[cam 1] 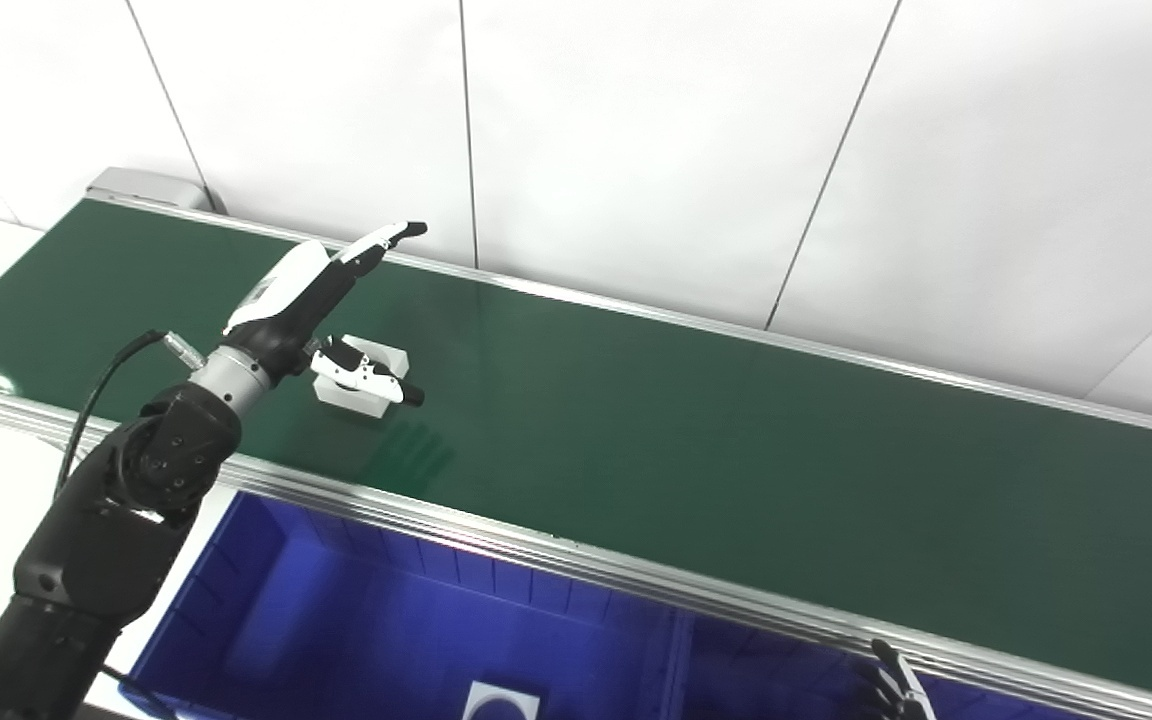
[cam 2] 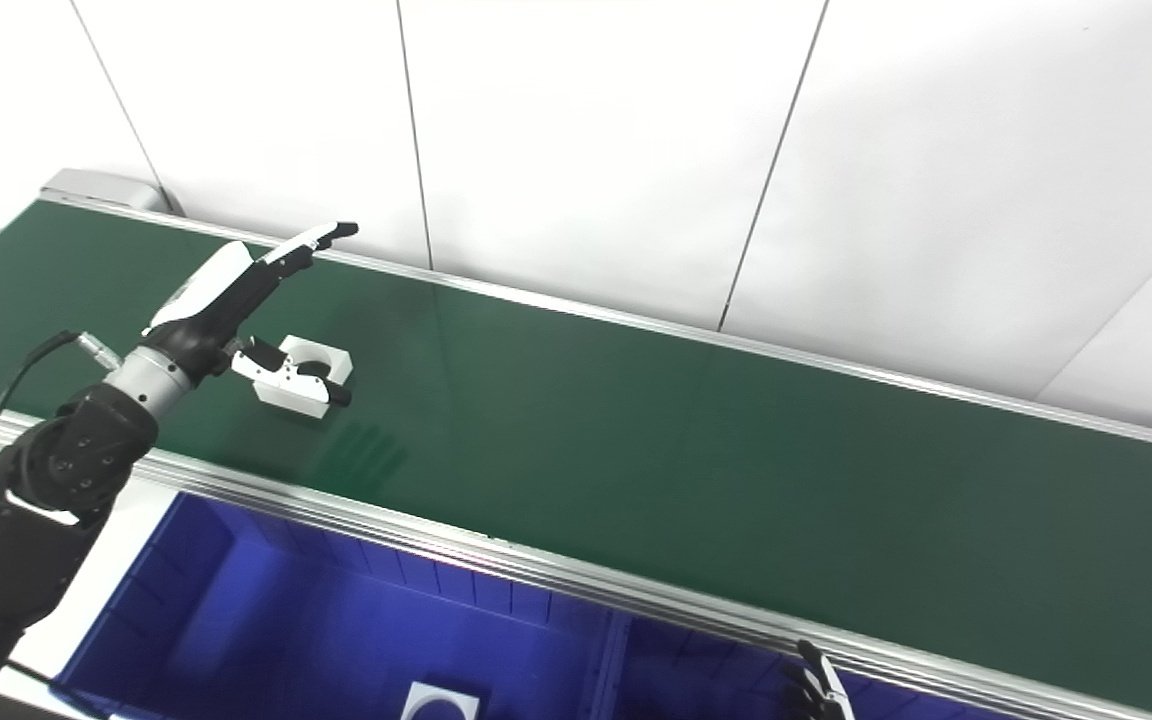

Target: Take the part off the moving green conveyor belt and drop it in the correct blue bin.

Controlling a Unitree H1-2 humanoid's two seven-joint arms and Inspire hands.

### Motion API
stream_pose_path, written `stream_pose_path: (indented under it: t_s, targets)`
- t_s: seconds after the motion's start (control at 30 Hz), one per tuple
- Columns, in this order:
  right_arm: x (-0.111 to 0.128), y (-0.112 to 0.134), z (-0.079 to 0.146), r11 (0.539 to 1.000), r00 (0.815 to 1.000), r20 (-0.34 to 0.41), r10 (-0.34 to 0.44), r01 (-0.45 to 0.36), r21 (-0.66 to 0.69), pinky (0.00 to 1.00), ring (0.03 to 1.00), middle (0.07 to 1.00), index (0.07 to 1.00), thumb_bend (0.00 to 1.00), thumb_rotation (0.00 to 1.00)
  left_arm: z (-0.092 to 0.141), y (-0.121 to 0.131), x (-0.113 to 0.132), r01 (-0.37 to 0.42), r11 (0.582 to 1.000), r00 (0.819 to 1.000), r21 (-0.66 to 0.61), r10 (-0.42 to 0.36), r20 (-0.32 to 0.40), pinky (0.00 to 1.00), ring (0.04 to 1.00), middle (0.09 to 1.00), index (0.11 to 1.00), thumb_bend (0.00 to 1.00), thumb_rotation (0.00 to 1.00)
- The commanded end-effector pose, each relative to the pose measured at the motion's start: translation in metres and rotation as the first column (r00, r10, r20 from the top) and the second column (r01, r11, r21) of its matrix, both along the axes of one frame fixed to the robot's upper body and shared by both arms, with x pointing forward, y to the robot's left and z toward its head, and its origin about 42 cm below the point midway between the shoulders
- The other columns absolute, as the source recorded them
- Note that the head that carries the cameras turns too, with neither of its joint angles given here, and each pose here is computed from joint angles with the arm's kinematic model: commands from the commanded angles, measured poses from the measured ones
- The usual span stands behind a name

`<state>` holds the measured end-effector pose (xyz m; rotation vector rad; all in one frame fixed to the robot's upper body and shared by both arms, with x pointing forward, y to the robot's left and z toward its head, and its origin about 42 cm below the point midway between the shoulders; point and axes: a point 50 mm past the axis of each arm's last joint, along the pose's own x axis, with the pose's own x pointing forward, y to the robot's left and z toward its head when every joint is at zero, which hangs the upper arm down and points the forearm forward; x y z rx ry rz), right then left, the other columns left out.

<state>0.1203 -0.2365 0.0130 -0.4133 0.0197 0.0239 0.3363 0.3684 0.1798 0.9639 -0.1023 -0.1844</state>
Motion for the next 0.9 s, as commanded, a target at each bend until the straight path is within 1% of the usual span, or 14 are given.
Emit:
stream_pose_path:
  t_s: [0.0,0.1,0.2,0.23,0.33,0.47,0.53,0.63,0.73,0.8,0.83,0.87]
  targets:
    - [0.003,-0.002,0.01,1.0,0.997,0.083,0.005,-0.007,0.021,0.7,0.783,0.825,0.909,0.85,0.55,0.025,0.005,0.013,-0.001,0.999,0.999,0.052,-0.001,0.04,0.87,0.943,0.966,0.941,0.93,0.11]
    - [0.003,-0.002,0.01,1.0,0.996,0.089,0.003,-0.005,0.017,0.7,0.779,0.822,0.906,0.84,0.55,0.02,0.002,0.015,0.006,0.996,1.0,0.091,-0.007,0.019,0.87,0.942,0.965,0.933,0.93,0.08]
    - [0.003,-0.002,0.009,1.0,0.996,0.09,-0.001,0.0,0.011,0.68,0.767,0.817,0.902,0.84,0.56,0.012,-0.002,0.019,0.016,0.99,1.0,0.141,-0.016,-0.001,0.88,0.937,0.957,0.927,0.94,0.07]
    - [0.003,-0.003,0.009,1.0,0.996,0.09,-0.002,0.001,0.01,0.7,0.771,0.816,0.902,0.85,0.57,0.01,-0.003,0.02,0.019,0.988,1.0,0.154,-0.018,-0.008,0.89,0.941,0.955,0.93,0.95,0.06]
    - [0.002,-0.003,0.009,1.0,0.996,0.09,-0.003,0.002,0.014,0.71,0.775,0.817,0.903,0.84,0.57,0.001,-0.008,0.025,0.023,0.976,0.999,0.218,-0.016,-0.037,0.86,0.926,0.95,0.931,0.95,0.07]
    - [0.001,-0.004,0.009,1.0,0.996,0.085,-0.002,0.0,0.021,0.72,0.787,0.824,0.908,0.83,0.56,-0.009,-0.013,0.03,0.064,0.962,0.997,0.267,-0.052,-0.052,0.9,0.938,0.945,0.936,0.95,0.07]
    - [0.001,-0.005,0.009,1.0,0.997,0.083,0.0,-0.002,0.019,0.72,0.789,0.828,0.91,0.82,0.57,-0.015,-0.016,0.033,0.07,0.954,0.997,0.29,-0.055,-0.059,0.87,0.929,0.939,0.931,0.94,0.06]
    - [0.001,-0.005,0.01,1.0,0.996,0.085,0.003,-0.004,0.017,0.72,0.785,0.826,0.909,0.82,0.56,-0.021,-0.02,0.036,0.076,0.951,0.996,0.3,-0.061,-0.06,0.86,0.922,0.934,0.924,0.93,0.02]
    - [0.001,-0.005,0.009,1.0,0.996,0.087,-0.001,-0.001,0.015,0.72,0.78,0.822,0.906,0.81,0.57,-0.028,-0.024,0.04,0.084,0.95,0.995,0.301,-0.064,-0.076,0.88,0.933,0.936,0.926,0.91,0.0]
    - [0.002,-0.005,0.01,1.0,0.996,0.09,-0.003,0.002,0.015,0.69,0.77,0.816,0.905,0.81,0.57,-0.03,-0.027,0.043,0.091,0.947,0.994,0.309,-0.069,-0.08,0.88,0.934,0.937,0.926,0.88,0.0]
    - [0.001,-0.006,0.009,1.0,0.996,0.088,-0.006,0.004,0.019,0.7,0.772,0.818,0.905,0.82,0.58,-0.032,-0.029,0.046,0.094,0.945,0.994,0.313,-0.072,-0.082,0.89,0.935,0.939,0.924,0.85,0.0]
    - [0.001,-0.006,0.009,1.0,0.996,0.085,-0.008,0.006,0.021,0.7,0.772,0.819,0.906,0.82,0.58,-0.032,-0.03,0.047,0.095,0.944,0.994,0.316,-0.072,-0.083,0.89,0.935,0.939,0.924,0.84,0.0]
